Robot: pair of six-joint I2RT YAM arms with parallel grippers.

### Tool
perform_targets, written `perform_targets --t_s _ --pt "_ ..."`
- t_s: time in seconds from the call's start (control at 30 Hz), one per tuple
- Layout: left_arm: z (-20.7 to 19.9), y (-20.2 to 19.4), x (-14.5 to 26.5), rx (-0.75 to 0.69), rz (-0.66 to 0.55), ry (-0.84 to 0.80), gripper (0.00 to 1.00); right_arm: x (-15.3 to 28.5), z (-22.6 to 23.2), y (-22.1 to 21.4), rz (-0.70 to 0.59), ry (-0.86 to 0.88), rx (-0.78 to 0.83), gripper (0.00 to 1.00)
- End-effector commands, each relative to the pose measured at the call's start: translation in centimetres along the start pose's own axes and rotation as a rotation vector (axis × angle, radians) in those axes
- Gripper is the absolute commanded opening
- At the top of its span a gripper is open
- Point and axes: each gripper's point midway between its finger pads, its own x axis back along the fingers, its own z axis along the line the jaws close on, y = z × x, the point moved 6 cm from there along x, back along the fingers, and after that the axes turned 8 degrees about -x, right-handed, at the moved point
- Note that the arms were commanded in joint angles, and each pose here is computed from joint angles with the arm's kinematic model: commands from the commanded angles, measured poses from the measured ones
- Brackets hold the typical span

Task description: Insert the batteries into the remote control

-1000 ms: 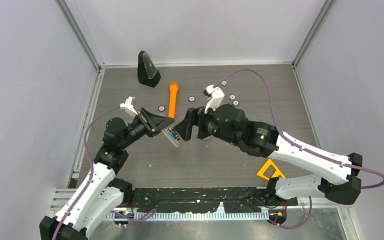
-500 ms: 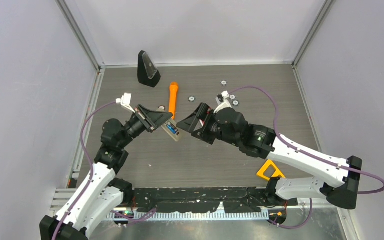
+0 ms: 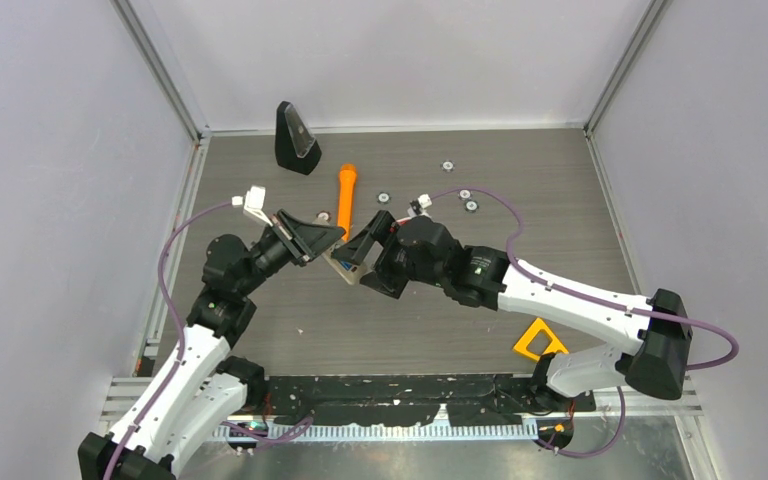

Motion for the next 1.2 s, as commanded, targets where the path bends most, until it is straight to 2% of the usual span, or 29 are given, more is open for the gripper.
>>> perform_targets --t_s 0.0,0.37,0.63,0.83,1.17 --pt "-1.4 1.4 0.1 -0.048 -0.039 -0.025 0.0 0.9 3.7 0.2 0.001 0.127 -0.045 0.95" --pt "-1.1 1.0 0.0 -0.029 -0.021 -0.033 0.0 0.8 3.6 0.8 -0.002 0.175 -0.078 0.95" --pt "-1.4 0.6 -0.3 -0.047 -0.001 -0.095 0.0 0.5 3.5 1.3 0.007 0.219 -0.114 1.0" --pt "-1.3 0.5 -0.3 -0.051 0.003 -0.109 0.0 0.4 3.6 1.4 0.027 0.254 -0.135 0.87" --pt "-1.4 0.6 -0.3 -0.009 -0.006 -0.107 0.0 0.4 2.9 1.2 0.069 0.296 -0.14 0.59"
